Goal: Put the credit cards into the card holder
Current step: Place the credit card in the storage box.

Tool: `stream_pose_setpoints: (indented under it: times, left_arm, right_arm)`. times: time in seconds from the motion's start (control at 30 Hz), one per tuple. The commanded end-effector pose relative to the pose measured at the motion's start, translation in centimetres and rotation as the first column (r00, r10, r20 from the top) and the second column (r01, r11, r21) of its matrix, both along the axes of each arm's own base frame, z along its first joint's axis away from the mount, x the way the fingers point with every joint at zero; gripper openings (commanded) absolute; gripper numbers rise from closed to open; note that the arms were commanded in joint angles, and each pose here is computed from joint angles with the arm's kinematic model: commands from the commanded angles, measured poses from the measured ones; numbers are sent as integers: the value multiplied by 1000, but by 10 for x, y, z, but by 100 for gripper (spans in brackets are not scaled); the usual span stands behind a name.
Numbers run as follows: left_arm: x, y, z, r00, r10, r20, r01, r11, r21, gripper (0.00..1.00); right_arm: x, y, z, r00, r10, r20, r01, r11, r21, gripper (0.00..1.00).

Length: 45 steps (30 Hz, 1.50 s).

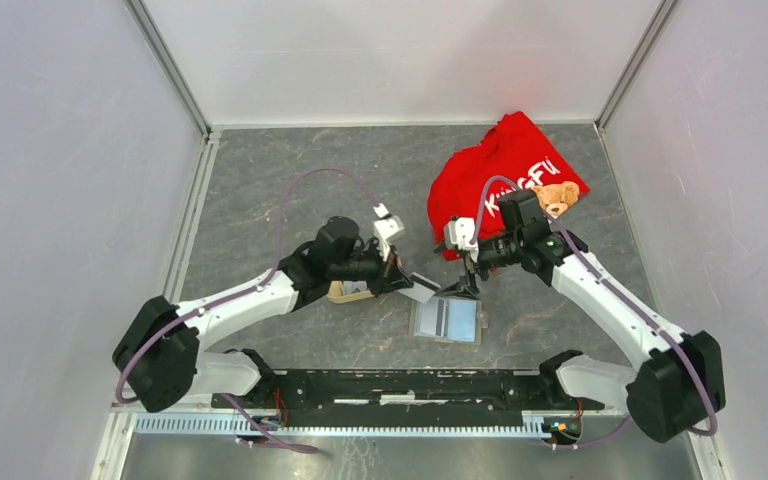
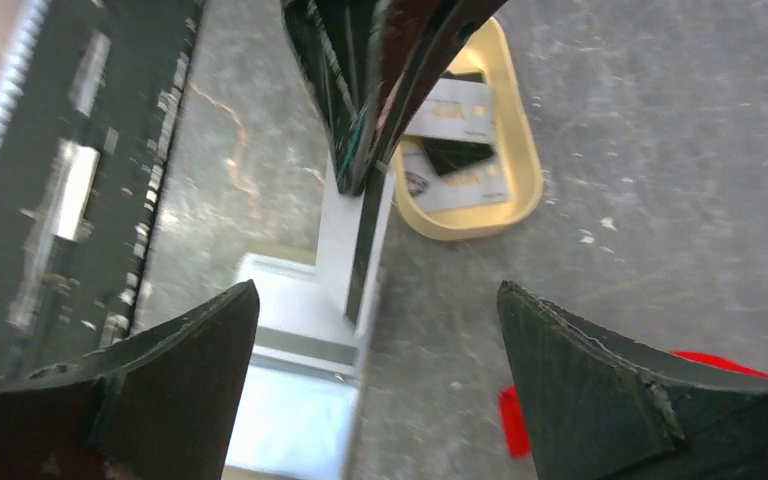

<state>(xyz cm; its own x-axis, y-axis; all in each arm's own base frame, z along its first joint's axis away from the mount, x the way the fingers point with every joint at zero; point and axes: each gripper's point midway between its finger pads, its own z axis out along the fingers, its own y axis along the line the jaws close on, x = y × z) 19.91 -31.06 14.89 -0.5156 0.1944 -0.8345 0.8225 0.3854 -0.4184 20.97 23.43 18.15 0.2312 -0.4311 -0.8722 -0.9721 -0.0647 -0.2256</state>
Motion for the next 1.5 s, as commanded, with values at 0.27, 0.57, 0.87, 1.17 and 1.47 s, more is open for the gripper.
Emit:
stream_pose_setpoints:
  times: [0.27, 0.57, 0.87, 1.17, 1.47]
  left_arm:
    - [-11, -25, -9, 901, -356, 249, 299, 924, 237, 2]
    - [-20, -39, -7, 892, -386, 236, 345, 918, 195, 2]
    - [-22, -44, 5, 896, -368, 250, 341, 929, 144, 4]
    - [-2, -15, 56, 956, -5, 292, 35, 995, -98, 74]
    - [-5, 15, 57, 948, 275, -160, -316, 872, -374, 88]
  right_arm:
    - [-28, 13, -28, 867, 81, -492, -4, 988, 157, 59]
    - [-33, 20, -45, 848, 96, -521, -37, 992, 123, 44]
    - [-33, 21, -45, 872, 96, -480, -46, 992, 116, 1]
    - [-35, 5, -38, 850, 45, -525, 27, 991, 128, 0]
    - [-14, -48, -58, 492, -252, -833, 448, 894, -5, 0]
